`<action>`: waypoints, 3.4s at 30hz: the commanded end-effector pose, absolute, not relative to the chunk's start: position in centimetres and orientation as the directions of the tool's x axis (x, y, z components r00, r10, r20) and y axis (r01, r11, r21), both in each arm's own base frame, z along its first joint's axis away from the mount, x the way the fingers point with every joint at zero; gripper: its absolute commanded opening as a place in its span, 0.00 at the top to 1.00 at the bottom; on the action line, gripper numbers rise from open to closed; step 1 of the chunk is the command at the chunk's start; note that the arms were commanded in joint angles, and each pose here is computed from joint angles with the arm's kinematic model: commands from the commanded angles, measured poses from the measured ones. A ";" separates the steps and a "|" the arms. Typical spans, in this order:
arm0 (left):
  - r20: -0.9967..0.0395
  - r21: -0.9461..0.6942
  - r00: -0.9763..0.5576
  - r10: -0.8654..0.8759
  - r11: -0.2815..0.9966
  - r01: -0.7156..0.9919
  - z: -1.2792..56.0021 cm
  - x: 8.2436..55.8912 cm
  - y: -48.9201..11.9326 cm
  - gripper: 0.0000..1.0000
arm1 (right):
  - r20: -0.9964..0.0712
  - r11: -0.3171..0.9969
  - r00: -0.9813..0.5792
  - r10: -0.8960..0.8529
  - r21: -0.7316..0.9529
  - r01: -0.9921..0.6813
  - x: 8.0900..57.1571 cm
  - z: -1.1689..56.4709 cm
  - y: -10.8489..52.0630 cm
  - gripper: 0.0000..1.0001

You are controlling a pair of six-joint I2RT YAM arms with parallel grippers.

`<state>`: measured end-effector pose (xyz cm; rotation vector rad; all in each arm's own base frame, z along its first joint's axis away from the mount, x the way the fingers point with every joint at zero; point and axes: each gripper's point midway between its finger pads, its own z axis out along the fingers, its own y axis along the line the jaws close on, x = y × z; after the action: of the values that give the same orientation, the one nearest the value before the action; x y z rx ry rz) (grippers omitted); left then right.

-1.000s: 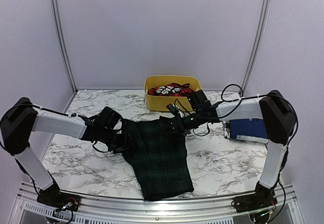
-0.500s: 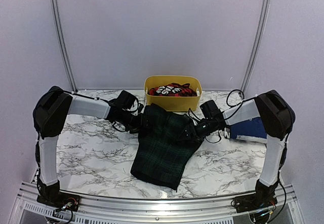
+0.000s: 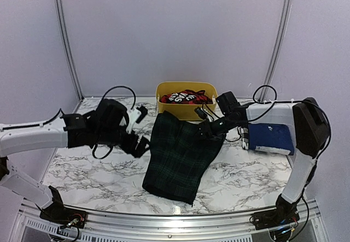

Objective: Fold and stack the mixed laundry pile
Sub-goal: Pick up the rectangle-folded skirt from the center of the board, then fold the rectangle-folded skirt at the center of the board.

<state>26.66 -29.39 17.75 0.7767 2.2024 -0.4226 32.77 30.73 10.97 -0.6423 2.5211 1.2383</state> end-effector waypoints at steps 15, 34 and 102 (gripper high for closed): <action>-0.322 0.716 0.031 0.946 0.222 0.662 7.4 17.2 -27.9 0.01 | -0.253 0.396 -0.843 -0.475 0.794 -0.462 20.3 5.5 36.8 0.55; -0.420 0.727 0.301 0.856 0.119 0.677 5.7 13.9 -39.4 0.02 | -0.155 0.441 -0.842 -0.517 0.795 -0.418 17.6 0.2 34.3 0.56; -0.487 0.265 0.100 0.868 0.038 0.964 19.2 15.9 -43.0 0.99 | -0.249 0.428 -0.769 -0.589 0.712 -0.557 25.0 3.9 37.5 0.51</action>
<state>13.79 -42.05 18.77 1.8492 1.8128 -0.2672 28.23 36.98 4.59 -0.9890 2.6512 1.2287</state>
